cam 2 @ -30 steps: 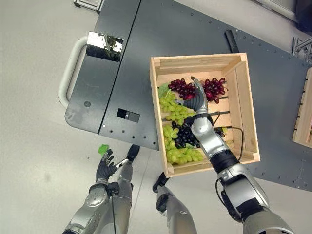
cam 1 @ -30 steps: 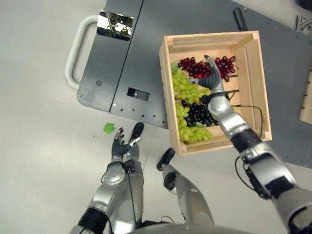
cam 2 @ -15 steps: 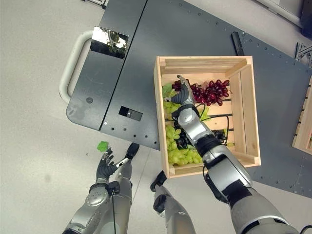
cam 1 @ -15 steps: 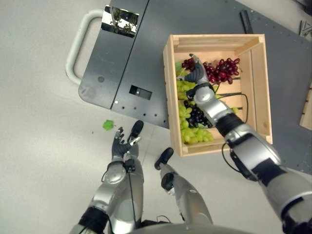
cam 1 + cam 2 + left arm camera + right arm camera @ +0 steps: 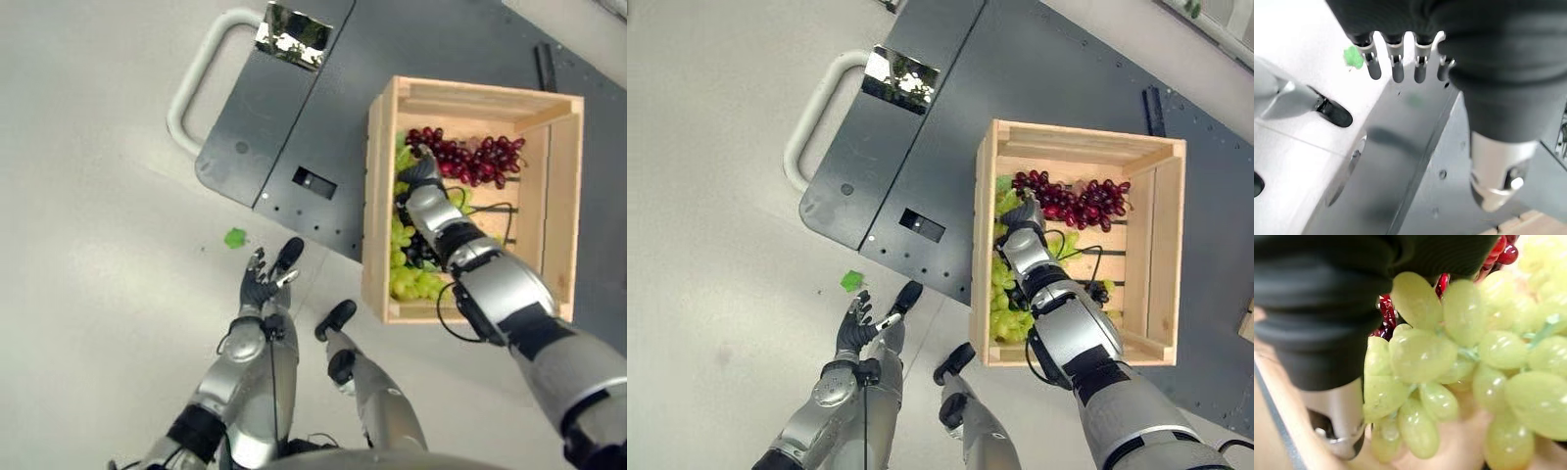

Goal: Pick up the fruits from the basket on one side to the basket on the other side

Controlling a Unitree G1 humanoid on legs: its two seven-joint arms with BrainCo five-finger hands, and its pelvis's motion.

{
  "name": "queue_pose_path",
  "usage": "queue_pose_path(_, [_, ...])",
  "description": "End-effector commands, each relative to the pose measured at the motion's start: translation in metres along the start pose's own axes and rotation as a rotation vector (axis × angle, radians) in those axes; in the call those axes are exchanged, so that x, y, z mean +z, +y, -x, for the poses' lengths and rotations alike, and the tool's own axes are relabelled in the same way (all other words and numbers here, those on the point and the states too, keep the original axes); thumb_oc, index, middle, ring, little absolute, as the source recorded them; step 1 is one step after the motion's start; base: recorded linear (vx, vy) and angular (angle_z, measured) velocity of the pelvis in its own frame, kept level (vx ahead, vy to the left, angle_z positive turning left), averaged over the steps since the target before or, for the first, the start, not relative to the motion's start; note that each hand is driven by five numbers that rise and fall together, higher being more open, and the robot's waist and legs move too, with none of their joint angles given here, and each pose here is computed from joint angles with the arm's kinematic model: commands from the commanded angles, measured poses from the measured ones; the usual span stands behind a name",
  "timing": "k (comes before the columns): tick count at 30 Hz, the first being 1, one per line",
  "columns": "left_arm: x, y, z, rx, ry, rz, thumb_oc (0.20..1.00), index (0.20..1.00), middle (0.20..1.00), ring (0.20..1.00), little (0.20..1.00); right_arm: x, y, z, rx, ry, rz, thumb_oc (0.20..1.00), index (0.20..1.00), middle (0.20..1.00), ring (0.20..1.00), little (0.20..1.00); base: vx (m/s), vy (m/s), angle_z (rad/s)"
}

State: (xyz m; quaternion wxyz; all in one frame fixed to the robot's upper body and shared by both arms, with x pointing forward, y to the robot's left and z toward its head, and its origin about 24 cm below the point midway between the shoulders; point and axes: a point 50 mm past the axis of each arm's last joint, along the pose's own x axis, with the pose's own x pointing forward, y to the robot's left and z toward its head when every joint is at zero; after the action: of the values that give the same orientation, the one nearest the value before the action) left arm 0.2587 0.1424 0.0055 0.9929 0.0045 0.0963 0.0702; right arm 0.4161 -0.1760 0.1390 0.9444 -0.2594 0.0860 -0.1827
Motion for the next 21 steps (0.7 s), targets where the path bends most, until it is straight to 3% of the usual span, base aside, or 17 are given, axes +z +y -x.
queue_pose_path(1, [0.070,-0.018,-0.021,-0.044,-0.256,0.130,1.000,1.000,1.000,1.000,1.000,-0.038,-0.024,-0.006,-0.077,0.105,0.074,1.000,1.000,1.000,1.000,1.000,0.00,0.011,0.17])
queue_pose_path(21, [0.070,-0.026,-0.023,-0.050,-0.246,0.137,1.000,1.000,1.000,1.000,1.000,-0.082,-0.020,0.003,-0.047,0.188,0.173,1.000,1.000,1.000,1.000,1.000,0.00,0.004,0.02])
